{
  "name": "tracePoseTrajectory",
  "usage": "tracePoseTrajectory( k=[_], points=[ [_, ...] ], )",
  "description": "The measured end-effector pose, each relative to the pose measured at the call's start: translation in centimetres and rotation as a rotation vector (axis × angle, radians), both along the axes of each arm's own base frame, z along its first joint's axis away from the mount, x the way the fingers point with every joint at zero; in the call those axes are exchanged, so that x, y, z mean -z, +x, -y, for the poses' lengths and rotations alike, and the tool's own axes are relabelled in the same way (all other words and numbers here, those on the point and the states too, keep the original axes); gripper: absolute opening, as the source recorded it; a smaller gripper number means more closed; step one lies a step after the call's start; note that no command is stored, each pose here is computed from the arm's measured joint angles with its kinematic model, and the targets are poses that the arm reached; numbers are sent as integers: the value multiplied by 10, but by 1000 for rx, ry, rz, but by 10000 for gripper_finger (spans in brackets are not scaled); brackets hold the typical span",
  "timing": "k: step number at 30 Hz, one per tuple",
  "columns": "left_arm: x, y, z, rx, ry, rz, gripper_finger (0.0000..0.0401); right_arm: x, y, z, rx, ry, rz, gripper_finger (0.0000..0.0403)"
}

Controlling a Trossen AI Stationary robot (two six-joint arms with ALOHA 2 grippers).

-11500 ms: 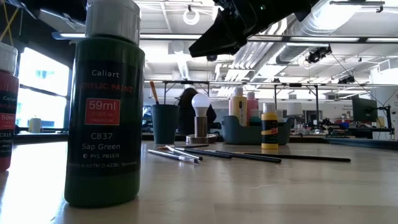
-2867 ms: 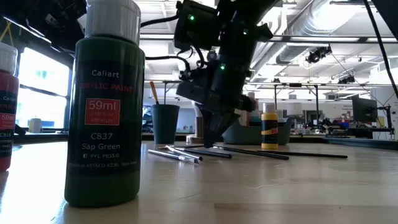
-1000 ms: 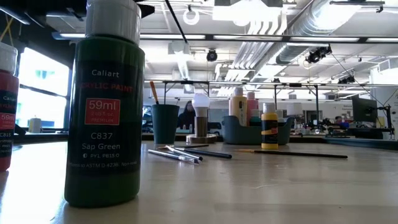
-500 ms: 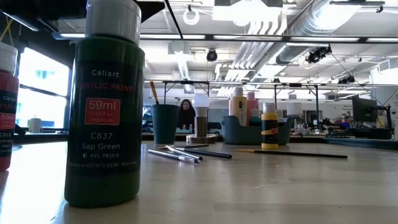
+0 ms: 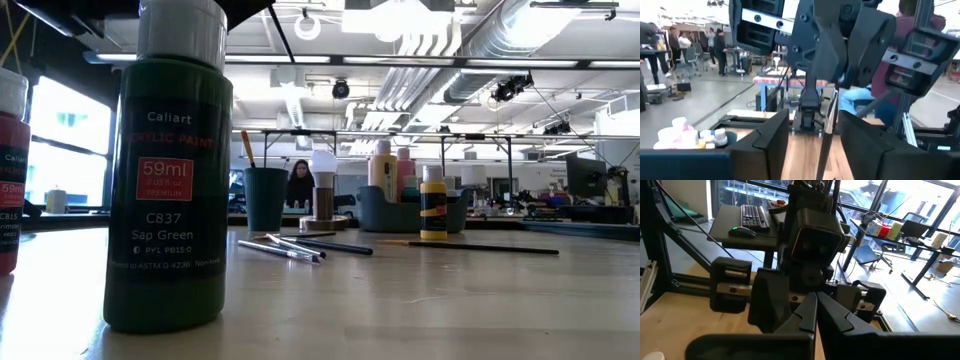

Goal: Pick & Place Paint Supplies
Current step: Put the silver paintbrush into the blue cup

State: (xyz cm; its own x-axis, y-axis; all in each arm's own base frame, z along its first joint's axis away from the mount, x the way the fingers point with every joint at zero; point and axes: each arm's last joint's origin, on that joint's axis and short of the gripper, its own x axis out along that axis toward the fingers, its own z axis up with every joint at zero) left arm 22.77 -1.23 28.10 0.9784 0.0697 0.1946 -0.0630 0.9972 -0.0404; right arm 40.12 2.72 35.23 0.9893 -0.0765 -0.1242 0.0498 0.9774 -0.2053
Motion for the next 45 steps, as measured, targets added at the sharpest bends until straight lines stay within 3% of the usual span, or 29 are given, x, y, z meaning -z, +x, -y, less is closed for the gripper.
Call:
tracePoseTrajectory(
  k=[21, 39, 45],
  points=[
    [1, 0, 0, 8, -17, -7, 23, 0, 0, 1, 7, -1, -1, 2],
    [1, 0, 0, 6, -17, -7, 23, 1, 0, 0, 10, 44, -5, 6],
    [1, 0, 0, -1, -13, -5, 13, 0, -7, 0, 23, 26, -62, 59]
  ],
)
